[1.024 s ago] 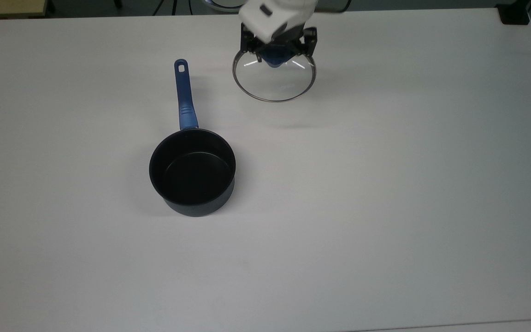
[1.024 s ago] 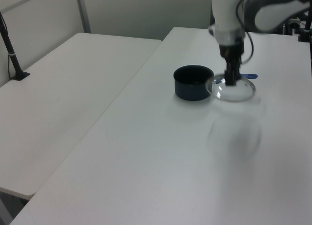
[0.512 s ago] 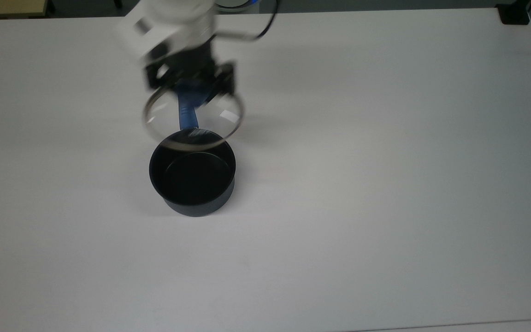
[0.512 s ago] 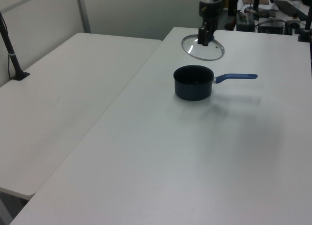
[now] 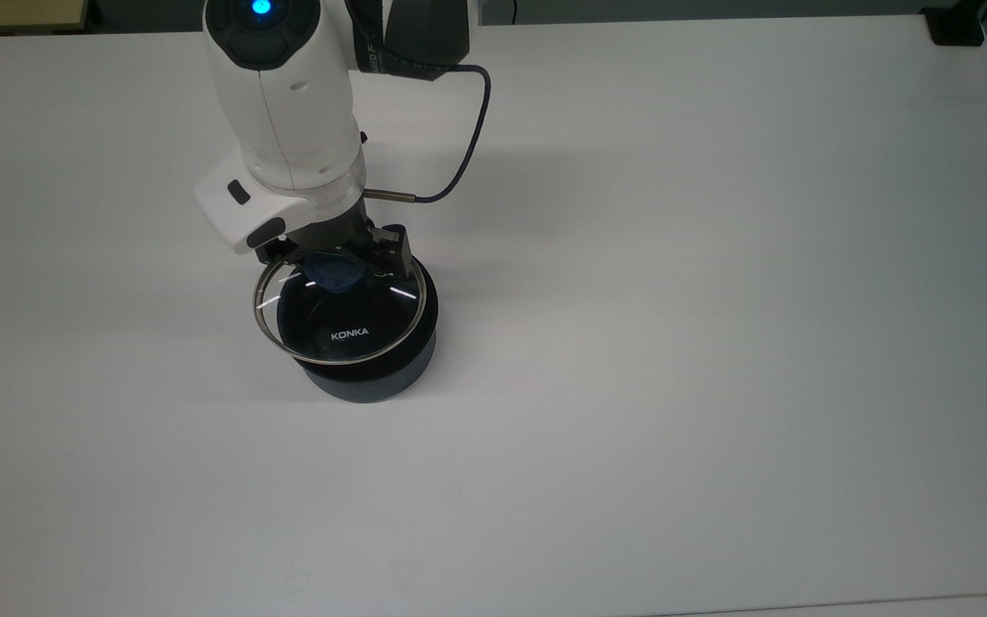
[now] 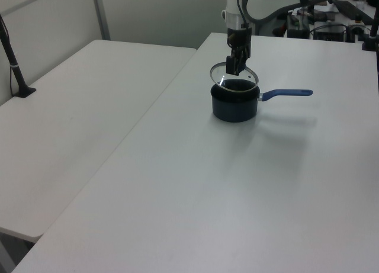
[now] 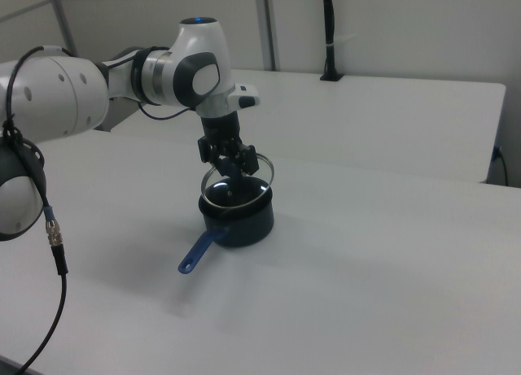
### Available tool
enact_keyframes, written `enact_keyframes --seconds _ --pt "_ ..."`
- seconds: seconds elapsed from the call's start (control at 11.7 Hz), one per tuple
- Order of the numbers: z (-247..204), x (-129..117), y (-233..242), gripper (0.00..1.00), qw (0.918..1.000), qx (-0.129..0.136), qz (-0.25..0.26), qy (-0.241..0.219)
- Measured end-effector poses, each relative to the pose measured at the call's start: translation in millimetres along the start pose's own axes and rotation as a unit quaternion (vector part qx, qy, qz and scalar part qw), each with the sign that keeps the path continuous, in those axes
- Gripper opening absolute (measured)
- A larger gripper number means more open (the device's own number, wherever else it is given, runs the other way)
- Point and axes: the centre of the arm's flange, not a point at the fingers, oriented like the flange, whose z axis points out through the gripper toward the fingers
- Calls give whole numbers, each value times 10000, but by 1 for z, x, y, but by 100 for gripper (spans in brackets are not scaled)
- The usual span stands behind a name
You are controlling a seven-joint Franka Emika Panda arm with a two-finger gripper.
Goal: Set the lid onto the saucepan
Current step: 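Lower the lid onto the saucepan rim and open the gripper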
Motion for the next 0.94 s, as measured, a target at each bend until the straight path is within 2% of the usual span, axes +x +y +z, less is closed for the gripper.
enact_keyframes --seconds 0.6,0.77,0.85,0.94 --pt "32 1 -28 46 9997 -1 31 -234" --pt "34 1 -30 49 9997 -2 26 -250" --pt "34 1 -29 56 9997 -10 36 -246" --pt "33 1 -28 70 9997 -14 72 -237"
